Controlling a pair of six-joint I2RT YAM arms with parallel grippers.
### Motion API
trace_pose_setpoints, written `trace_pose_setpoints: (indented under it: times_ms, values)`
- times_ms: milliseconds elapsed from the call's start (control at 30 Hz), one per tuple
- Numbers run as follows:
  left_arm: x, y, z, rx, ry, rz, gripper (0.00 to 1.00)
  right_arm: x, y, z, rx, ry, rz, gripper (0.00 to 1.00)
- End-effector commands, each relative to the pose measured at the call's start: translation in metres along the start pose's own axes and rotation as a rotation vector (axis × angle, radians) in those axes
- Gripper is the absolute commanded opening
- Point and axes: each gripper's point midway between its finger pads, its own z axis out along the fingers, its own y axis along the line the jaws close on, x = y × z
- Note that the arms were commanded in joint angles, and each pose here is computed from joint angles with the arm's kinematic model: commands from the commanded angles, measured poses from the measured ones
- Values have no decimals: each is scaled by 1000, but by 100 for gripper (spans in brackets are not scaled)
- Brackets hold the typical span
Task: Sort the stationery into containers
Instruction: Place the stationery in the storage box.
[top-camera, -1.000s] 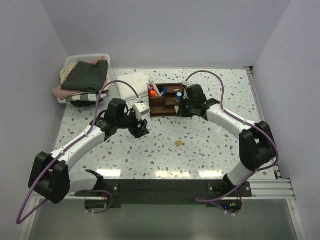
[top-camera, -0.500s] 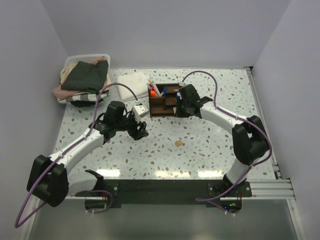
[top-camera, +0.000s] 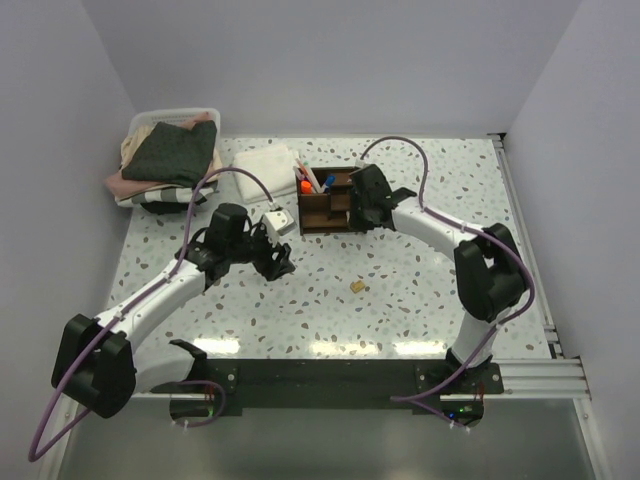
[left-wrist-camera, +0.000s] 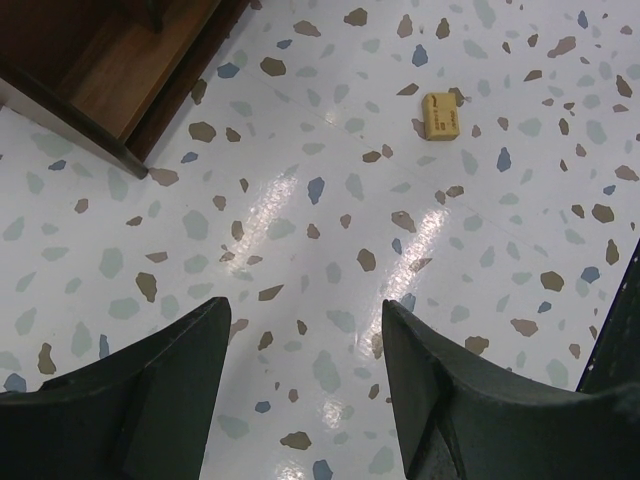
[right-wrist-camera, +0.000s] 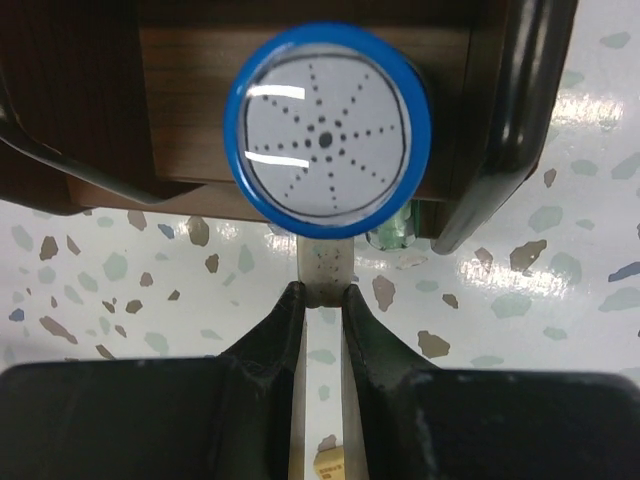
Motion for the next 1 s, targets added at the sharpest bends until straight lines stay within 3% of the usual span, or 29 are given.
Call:
trace_pose_setpoints:
  times_ms: [0,600,967]
  values:
    - [-9,4,-2,-18,-42,6,67,-28,3,3,33,-82,17,0]
    - [-8,4,1,-6,-48,-6,67,-41,5,13,79,-127,-9,0]
    - [-11,4,2,-1,-47,-6,67,-44,11,16,77,-150,-8,18]
